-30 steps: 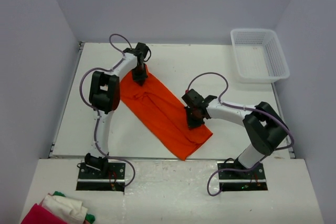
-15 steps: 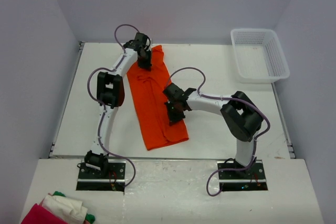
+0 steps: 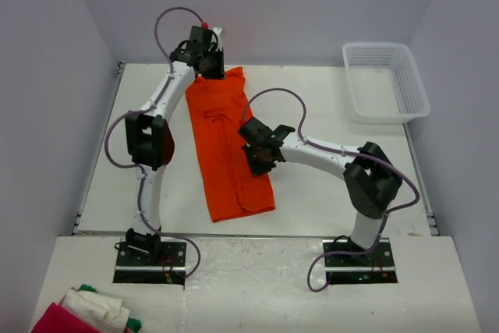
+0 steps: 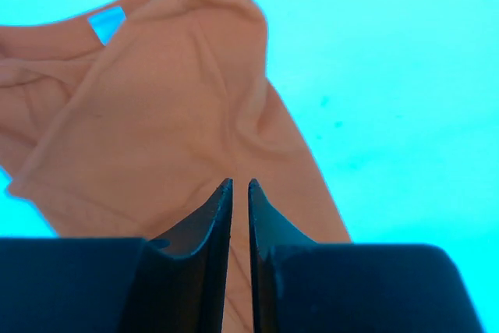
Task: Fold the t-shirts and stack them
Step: Rotate the tshirt 90 degrees
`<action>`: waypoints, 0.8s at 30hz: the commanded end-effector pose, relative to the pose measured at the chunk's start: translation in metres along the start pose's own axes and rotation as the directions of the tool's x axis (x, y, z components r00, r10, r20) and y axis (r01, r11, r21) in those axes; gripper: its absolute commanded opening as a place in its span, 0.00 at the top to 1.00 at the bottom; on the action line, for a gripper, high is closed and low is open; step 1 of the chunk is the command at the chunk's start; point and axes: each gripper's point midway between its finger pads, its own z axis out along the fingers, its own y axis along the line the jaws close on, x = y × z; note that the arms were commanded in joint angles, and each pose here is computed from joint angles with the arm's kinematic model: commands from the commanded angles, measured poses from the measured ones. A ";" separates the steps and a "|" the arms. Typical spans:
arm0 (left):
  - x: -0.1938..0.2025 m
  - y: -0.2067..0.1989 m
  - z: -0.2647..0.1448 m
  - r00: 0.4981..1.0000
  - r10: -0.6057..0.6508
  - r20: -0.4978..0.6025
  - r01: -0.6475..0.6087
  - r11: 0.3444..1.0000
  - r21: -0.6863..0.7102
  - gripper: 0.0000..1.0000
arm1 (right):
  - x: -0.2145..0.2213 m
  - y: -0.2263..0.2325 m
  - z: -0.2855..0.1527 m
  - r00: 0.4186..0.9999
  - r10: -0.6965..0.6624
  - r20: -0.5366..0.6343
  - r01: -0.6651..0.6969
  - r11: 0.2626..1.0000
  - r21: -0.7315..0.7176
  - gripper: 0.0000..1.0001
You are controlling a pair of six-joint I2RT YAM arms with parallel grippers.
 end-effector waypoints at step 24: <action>0.216 -0.033 -0.154 0.979 -0.108 -0.174 0.084 0.987 -0.140 0.97 | 0.056 0.064 -0.029 0.986 -0.166 -0.005 0.163 0.973 -0.161 1.00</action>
